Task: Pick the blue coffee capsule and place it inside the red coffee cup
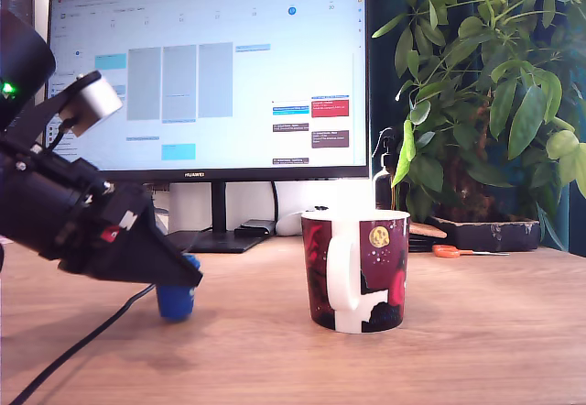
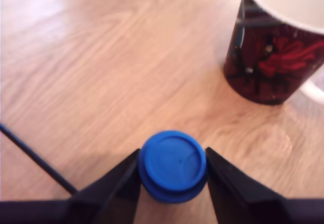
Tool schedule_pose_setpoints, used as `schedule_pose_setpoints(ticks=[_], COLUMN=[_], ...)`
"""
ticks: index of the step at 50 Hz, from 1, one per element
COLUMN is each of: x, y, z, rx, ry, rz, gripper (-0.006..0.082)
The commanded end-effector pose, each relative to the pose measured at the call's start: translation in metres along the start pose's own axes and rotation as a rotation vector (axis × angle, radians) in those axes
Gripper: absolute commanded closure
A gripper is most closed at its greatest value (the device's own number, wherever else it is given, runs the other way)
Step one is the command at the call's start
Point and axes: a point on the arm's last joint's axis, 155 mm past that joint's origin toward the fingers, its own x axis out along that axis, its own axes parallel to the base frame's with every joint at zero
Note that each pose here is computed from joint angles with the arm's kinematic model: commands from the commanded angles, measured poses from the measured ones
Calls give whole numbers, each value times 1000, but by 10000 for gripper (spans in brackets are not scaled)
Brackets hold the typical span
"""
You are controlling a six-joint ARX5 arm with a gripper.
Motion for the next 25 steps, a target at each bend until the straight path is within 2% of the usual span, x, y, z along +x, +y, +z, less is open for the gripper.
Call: schedule_pose_setpoints(ticks=[1,13,20,25], x=[2,4,2,2], y=[1,-13,-40,-64], z=[19,88,121,130], rx=[25,26,12,39], ry=[-49,-187,-240,-250], rz=[1,-104,-221,-286], gripper=[606,605,605,605])
